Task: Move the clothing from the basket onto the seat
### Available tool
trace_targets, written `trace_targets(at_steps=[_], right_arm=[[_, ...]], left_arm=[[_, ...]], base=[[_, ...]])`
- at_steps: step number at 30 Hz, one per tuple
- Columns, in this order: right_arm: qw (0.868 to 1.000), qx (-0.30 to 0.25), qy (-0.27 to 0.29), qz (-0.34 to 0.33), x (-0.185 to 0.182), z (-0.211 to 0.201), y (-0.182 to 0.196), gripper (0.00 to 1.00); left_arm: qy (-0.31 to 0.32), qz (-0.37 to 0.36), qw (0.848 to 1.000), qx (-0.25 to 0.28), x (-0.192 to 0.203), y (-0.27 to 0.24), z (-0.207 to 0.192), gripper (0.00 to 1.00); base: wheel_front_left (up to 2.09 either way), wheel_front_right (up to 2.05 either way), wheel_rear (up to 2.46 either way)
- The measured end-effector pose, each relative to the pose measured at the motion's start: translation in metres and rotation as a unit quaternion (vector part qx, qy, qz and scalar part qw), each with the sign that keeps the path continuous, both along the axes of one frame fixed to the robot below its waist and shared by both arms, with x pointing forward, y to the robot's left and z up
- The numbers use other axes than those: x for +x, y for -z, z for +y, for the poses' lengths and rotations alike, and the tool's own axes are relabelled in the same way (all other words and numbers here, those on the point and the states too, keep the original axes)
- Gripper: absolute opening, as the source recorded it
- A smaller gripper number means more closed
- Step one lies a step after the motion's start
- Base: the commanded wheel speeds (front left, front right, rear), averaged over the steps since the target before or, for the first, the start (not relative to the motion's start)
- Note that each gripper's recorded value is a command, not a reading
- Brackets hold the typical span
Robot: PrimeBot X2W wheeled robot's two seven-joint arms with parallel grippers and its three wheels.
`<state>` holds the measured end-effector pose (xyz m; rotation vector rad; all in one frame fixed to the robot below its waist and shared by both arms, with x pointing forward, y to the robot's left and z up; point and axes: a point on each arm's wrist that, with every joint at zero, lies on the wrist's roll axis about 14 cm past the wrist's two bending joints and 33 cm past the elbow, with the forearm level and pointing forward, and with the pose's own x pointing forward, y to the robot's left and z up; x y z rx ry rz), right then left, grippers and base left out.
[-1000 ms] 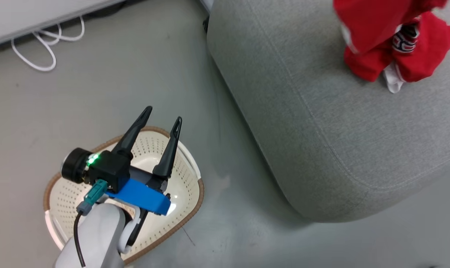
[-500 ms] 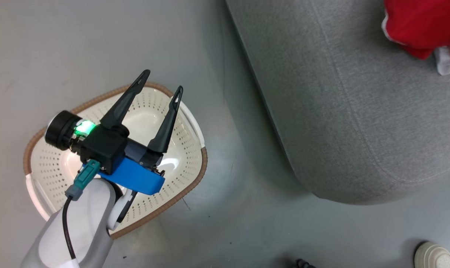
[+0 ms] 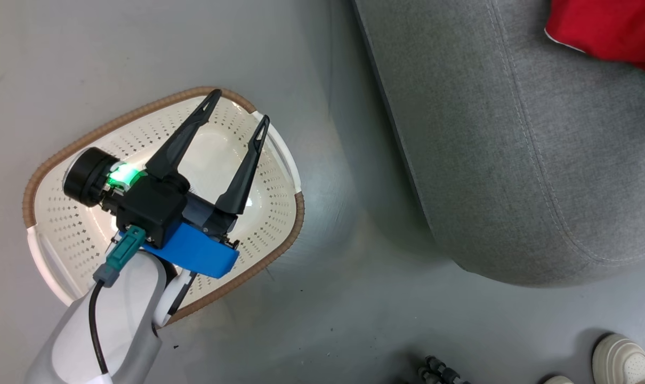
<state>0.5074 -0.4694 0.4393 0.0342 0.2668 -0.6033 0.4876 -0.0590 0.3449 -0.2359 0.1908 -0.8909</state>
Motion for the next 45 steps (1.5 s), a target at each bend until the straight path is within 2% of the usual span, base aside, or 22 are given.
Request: trace_targets(at_steps=[12,13,15,32,38,45], right_arm=[[1.0,0.0,-0.009,0.004,0.008,0.005,0.007,0.0],[1.0,0.0,-0.009,0.003,0.008,0.005,0.006,0.47],[1.0,-0.001,-0.009,0.003,0.008,0.005,0.005,1.0],[1.0,0.003,0.0,-0.002,-0.001,0.0,-0.002,1.0],[1.0,-0.001,-0.02,-0.02,0.002,0.012,-0.015,1.0],[0.999,-0.003,-0.038,-0.024,-0.014,0.021,-0.029,1.0]], left_arm=[[-0.011,-0.003,1.0,0.0,0.002,-0.004,0.006,1.0],[-0.013,-0.003,1.0,0.001,0.002,-0.004,0.006,1.0],[-0.014,-0.003,1.0,0.002,0.002,-0.004,0.007,1.0],[-0.015,-0.01,1.0,-0.002,0.003,-0.013,0.005,1.0],[-0.026,-0.016,1.0,-0.005,0.003,-0.026,0.006,1.0],[-0.046,-0.018,0.999,-0.008,-0.005,-0.049,0.012,1.0]], base=[[0.0,0.0,0.0],[0.0,0.0,0.0],[0.0,0.0,0.0],[0.0,0.0,0.0],[0.0,0.0,0.0],[0.0,0.0,0.0]])
